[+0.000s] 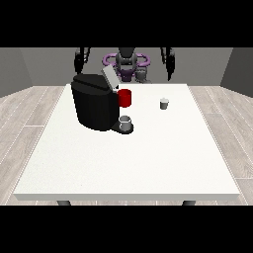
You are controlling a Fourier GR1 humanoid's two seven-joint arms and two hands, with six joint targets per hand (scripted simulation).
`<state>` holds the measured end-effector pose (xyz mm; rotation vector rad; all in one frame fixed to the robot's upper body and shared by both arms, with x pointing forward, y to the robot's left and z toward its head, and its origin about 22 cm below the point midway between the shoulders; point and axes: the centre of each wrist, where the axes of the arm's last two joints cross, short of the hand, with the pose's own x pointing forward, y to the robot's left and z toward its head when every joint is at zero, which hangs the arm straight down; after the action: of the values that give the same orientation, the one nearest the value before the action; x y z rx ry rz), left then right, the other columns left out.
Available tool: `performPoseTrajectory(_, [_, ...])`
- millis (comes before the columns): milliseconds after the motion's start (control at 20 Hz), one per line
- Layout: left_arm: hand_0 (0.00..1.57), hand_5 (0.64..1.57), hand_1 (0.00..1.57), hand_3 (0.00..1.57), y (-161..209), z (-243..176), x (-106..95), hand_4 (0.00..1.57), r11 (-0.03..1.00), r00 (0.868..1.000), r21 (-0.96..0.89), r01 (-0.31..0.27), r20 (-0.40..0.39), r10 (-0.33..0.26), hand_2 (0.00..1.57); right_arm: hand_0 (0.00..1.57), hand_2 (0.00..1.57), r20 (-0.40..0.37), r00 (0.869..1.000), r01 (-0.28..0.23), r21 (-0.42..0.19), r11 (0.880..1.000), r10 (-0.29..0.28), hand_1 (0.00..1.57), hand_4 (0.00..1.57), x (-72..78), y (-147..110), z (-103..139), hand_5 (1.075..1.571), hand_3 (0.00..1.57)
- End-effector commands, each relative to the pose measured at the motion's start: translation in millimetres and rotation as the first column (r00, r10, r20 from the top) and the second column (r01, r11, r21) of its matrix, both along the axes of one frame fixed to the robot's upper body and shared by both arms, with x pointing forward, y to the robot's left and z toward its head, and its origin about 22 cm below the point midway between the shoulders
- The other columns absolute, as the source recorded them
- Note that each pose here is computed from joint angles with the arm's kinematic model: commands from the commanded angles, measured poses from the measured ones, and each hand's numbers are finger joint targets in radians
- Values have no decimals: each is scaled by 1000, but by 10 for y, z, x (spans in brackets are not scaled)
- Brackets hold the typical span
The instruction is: Insert the coffee pod into the coffee machine and close the lid
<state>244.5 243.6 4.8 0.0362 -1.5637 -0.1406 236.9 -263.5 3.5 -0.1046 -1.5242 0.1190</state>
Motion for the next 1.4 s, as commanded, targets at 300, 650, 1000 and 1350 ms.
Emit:
performPoseTrajectory(300, [0, 1571, 0, 0, 247, -161, -305, 319, 995, 995, -100, 18, 97, -8, 0, 0, 0, 38, 972, 226, 112, 968, -231, 0, 128, -53, -86, -65, 1571, 0])
performPoseTrajectory(650, [0, 1571, 0, 0, 340, -60, -226, 311, 997, 988, 59, 44, 142, -52, 0, 0, 0, 80, 972, 211, 121, 970, -222, 0, 267, -121, 12, -304, 1571, 0])
performPoseTrajectory(1000, [0, 1571, 0, 0, 722, 215, 196, 0, 980, 996, 200, -18, 88, 0, 0, 0, 0, 120, 982, 127, 139, 982, -144, 0, 168, 48, 151, -99, 1571, 0])
performPoseTrajectory(1350, [0, 1571, 0, 0, 799, 294, 555, 0, 970, 1000, 241, 3, 25, -9, 0, 0, 0, 191, 973, 99, 150, 984, -127, 0, 283, 361, 234, 224, 1571, 0])
